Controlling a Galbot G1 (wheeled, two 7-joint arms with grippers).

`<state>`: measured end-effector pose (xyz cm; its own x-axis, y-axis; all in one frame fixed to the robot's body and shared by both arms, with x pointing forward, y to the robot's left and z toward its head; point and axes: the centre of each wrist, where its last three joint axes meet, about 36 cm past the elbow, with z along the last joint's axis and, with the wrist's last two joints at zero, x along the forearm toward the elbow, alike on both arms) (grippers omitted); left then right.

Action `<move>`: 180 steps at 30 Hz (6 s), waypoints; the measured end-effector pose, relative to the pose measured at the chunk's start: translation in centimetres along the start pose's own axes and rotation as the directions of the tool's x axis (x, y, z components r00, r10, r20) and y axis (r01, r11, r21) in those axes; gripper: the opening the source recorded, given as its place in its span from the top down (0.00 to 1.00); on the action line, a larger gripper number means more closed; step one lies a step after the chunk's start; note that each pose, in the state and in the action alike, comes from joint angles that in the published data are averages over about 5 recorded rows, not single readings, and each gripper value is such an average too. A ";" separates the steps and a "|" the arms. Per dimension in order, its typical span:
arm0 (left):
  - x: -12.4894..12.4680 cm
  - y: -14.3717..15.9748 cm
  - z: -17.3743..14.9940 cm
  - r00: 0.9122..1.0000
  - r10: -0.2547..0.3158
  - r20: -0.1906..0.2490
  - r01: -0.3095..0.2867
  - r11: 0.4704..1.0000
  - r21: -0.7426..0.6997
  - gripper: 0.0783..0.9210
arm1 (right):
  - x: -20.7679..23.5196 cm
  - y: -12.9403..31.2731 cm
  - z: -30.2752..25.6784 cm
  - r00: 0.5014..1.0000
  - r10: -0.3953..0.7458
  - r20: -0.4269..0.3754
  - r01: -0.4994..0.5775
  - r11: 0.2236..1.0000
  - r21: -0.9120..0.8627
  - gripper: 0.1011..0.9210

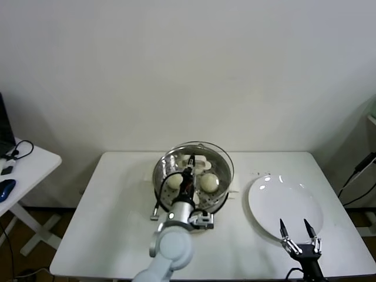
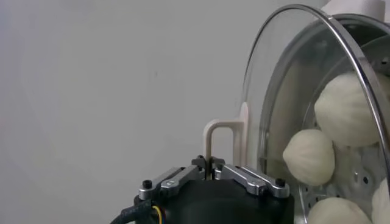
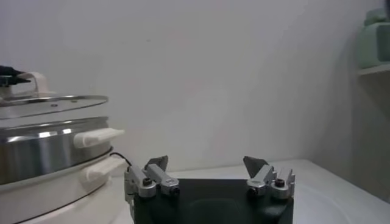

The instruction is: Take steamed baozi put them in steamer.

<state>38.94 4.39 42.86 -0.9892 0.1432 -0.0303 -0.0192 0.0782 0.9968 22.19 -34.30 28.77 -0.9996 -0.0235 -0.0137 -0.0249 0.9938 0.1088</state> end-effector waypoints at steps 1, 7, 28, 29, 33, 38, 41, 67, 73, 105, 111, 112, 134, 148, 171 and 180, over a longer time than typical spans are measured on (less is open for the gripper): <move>0.0 -0.1 0.0 1.000 0.000 -0.001 0.000 1.000 -0.002 0.93 | 0.0 0.0 0.0 1.000 0.000 0.000 0.000 1.000 0.000 0.12; 0.1 -0.7 0.0 1.000 0.008 -0.011 -0.008 1.000 -0.014 0.93 | 0.0 0.0 0.0 1.000 0.000 0.002 0.000 1.000 0.000 0.12; -0.1 -1.5 0.2 0.999 0.021 -0.031 -0.022 0.999 -0.039 0.93 | 0.1 0.0 0.1 1.000 -0.006 0.005 0.006 1.000 -0.003 0.12; -0.1 -1.6 0.2 0.999 0.021 -0.030 -0.023 0.999 -0.039 0.93 | 0.1 0.0 0.1 1.000 -0.005 0.006 0.005 1.000 -0.003 0.12; -0.1 -1.7 0.2 0.999 0.024 -0.029 -0.025 0.999 -0.039 0.93 | 0.1 0.0 0.0 1.000 -0.004 0.007 0.004 1.000 -0.003 0.12; -0.1 -1.9 0.2 0.999 0.026 -0.031 -0.027 0.999 -0.040 0.93 | 0.1 0.0 0.1 1.000 -0.003 0.007 0.003 1.000 -0.004 0.12; -0.1 -2.0 0.1 0.999 0.027 -0.032 -0.029 0.999 -0.038 0.93 | 0.1 0.0 0.1 1.000 -0.003 0.007 0.003 1.000 -0.005 0.12; -0.2 -2.7 0.5 0.999 0.018 -0.030 -0.020 0.998 -0.054 0.93 | 0.2 0.3 0.1 1.000 -0.002 0.016 0.003 1.000 -0.008 0.12; -0.2 -2.7 0.5 0.999 0.016 -0.027 -0.018 0.998 -0.055 0.93 | 0.2 0.3 0.1 1.000 -0.002 0.019 0.002 1.000 -0.008 0.12; 1.9 -0.5 1.8 1.000 0.002 -0.017 -0.002 1.000 0.009 0.12 | 0.1 1.1 0.6 1.000 -0.011 0.018 0.011 1.000 -0.012 0.12; 3.3 1.0 2.9 1.000 -0.004 -0.002 0.004 0.998 0.061 0.12 | 0.2 1.0 0.7 1.000 -0.011 0.014 0.011 1.000 -0.011 0.12; 3.6 1.3 3.1 1.000 -0.006 0.002 0.006 0.997 0.071 0.12 | 0.2 1.0 0.7 1.000 -0.012 0.011 0.012 1.000 -0.011 0.12; 7.8 4.0 14.6 0.993 0.091 0.073 -0.116 0.688 0.717 0.12 | 0.7 1.5 1.2 0.999 0.020 -0.027 -0.020 1.000 -0.019 0.12; 9.8 -2.2 25.2 0.997 0.073 -0.025 0.009 0.210 0.978 0.12 | 0.8 1.7 1.6 0.999 0.042 -0.027 -0.042 0.999 -0.006 0.12; 14.2 -10.1 30.5 0.980 0.048 -0.194 0.190 0.065 0.980 0.12 | 0.9 2.1 2.4 0.998 0.045 -0.036 -0.045 0.999 0.000 0.12; 14.8 -10.6 30.9 0.978 0.040 -0.206 0.203 0.068 0.977 0.12 | 0.8 2.1 2.3 0.998 0.041 -0.041 -0.041 0.999 0.002 0.12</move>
<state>29.01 36.16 29.53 -0.9979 -0.0600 0.0258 -0.0603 0.9981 -0.0110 21.36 -32.01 26.71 -0.9994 0.0127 0.0310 0.0159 0.9941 0.1072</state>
